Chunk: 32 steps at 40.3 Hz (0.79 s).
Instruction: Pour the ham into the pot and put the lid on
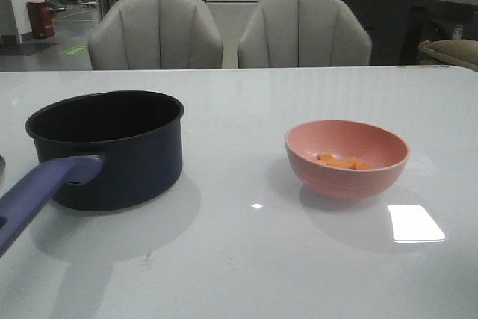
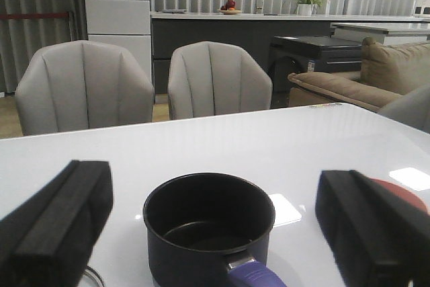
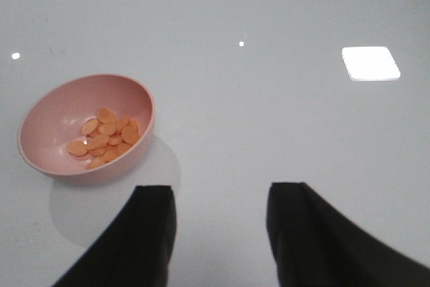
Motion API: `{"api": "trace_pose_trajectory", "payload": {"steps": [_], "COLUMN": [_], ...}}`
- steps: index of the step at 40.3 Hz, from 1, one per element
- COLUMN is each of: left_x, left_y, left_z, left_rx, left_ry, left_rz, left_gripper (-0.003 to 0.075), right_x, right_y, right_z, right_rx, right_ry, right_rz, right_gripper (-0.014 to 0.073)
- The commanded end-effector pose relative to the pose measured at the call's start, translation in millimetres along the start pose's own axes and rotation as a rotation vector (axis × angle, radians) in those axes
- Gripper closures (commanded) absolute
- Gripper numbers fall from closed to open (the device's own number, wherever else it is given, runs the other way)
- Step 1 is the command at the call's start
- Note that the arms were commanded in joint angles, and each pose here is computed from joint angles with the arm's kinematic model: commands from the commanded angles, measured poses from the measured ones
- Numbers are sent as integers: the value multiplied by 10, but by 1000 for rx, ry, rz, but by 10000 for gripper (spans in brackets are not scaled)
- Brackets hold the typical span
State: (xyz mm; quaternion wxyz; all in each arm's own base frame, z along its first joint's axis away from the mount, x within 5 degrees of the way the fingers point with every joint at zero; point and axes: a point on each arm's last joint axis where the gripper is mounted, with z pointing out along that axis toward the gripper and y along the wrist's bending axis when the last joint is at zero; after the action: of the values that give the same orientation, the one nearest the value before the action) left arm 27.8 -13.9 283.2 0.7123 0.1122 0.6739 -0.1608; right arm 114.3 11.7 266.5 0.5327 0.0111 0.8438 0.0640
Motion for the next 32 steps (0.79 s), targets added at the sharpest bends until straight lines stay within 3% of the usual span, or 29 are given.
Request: {"api": "trace_pose_trajectory", "payload": {"steps": [1,7,14,32], "left_x": [-152,-152,-152,-152], "left_y": [-5,-5,-5,-5], "left_z": [-22,-22,-22,-22], "left_rx": [8,8,8,8], "left_ry": [-98,-98,-98,-98], "left_rz": [-7,-7,-7,-7], "left_gripper": [64,64,64,64], "right_x": [-279,-468,-624,-593], "right_y": [34,74,242,470], "right_z": [151,481,973,2136], "right_rx": [-7,-12,-50,-54], "right_ry": [-44,61,194,446], "right_rz": [19,79,42,6], "right_gripper": [103,103,103,103]}}
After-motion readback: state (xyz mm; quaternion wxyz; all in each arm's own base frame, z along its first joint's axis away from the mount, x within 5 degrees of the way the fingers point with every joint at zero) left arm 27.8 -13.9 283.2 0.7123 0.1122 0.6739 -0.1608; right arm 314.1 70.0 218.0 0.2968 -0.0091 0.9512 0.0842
